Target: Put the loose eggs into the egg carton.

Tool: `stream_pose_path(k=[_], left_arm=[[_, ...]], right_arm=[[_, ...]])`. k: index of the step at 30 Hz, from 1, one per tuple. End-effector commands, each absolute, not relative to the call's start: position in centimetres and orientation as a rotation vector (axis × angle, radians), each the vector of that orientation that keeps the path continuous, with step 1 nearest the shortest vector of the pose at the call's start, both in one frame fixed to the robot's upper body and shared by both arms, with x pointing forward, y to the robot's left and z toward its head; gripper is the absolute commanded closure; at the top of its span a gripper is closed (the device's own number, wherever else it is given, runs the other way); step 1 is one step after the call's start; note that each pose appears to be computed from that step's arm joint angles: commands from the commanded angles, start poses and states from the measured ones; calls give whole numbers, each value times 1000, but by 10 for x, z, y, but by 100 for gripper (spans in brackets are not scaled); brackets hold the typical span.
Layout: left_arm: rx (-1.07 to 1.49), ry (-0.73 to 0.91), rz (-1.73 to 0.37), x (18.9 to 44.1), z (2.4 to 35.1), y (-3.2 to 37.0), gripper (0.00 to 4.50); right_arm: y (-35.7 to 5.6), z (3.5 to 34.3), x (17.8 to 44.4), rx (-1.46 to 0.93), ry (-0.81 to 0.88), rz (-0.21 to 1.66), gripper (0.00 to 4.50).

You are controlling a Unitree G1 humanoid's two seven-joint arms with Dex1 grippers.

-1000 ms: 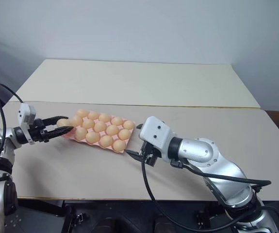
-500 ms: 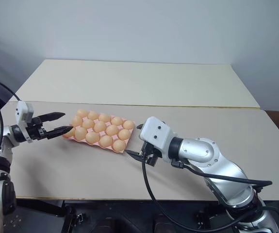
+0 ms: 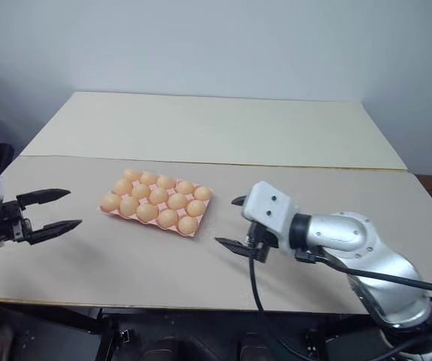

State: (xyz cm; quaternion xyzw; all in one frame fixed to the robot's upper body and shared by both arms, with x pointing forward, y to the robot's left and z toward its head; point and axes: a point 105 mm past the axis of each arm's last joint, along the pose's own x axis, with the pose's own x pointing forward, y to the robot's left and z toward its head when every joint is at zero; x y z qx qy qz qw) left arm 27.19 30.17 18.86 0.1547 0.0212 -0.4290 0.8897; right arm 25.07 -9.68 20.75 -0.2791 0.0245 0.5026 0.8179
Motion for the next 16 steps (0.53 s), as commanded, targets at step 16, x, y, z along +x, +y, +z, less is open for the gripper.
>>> stream_pose_path(k=[16], left_arm=[[322, 69, -839, 229, 211, 286, 2]], right_arm=[[-125, 226, 237, -641, 40, 1127, 0]])
